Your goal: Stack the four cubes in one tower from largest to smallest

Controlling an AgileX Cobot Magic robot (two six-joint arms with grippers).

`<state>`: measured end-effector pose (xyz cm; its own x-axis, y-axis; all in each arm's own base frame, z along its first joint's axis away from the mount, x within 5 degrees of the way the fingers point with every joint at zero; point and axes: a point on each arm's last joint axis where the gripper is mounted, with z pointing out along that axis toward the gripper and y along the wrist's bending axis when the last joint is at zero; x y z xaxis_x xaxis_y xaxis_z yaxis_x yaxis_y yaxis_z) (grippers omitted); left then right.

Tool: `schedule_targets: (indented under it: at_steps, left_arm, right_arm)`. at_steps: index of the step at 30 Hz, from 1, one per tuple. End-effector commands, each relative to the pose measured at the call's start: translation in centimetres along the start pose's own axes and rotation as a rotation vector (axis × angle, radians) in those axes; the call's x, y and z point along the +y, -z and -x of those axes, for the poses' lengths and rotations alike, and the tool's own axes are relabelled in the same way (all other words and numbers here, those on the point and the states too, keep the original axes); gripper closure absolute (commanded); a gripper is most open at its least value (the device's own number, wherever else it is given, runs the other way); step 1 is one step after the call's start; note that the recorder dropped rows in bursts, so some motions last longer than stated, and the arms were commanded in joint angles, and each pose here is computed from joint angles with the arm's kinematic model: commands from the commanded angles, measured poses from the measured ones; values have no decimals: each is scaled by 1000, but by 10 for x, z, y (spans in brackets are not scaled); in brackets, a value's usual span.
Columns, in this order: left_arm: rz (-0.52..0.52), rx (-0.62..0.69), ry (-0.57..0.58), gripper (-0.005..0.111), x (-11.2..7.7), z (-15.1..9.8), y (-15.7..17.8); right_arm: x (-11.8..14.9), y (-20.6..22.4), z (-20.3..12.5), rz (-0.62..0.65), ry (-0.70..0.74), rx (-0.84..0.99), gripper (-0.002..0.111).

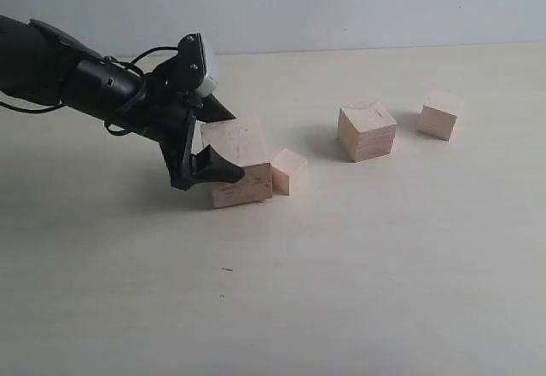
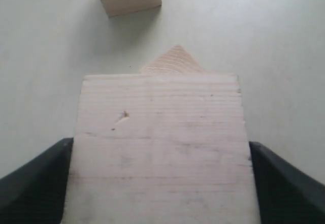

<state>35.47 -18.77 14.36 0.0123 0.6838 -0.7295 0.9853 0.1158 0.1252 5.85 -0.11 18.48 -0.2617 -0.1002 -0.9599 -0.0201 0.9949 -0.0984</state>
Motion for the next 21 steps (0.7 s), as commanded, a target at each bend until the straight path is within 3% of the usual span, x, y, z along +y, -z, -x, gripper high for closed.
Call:
schedule_targets:
  at_steps: [1, 5, 8, 9, 11, 14, 17, 19, 20, 21]
  left_arm:
    - [-45, -24, 20, 103, -3, -1, -7]
    - [-43, -37, 9, 82, 1, 2, -8]
    - [-44, -33, 0, 42, 3, 2, -8]
    - [-27, -23, 0, 22, 4, 2, -8]
    - [5, -19, -7, 2, 7, 5, -3]
    - [48, -46, -49, 2, 8, 25, 17]
    - [135, -51, -77, 2, 1, 66, 73]
    - [273, -17, -52, 3, -5, 89, 115]
    - [435, -4, -1, 7, -5, 102, 146]
    - [529, -10, 34, 12, -4, 107, 161]
  right_arm:
    - [0, -1, -1, -3, -2, 4, 108]
    - [0, -1, -1, -3, -2, 4, 108]
    - [0, -1, -1, -3, -2, 4, 108]
    - [0, -1, -1, -3, -2, 4, 108]
    - [0, -1, -1, -3, -2, 4, 108]
    - [0, -1, -1, -3, -2, 4, 108]
    - [0, -1, -1, -3, -2, 4, 108]
    - [0, -1, -1, -3, -2, 4, 108]
    - [0, -1, -1, -3, -2, 4, 108]
    - [0, -1, -1, -3, -2, 4, 108]
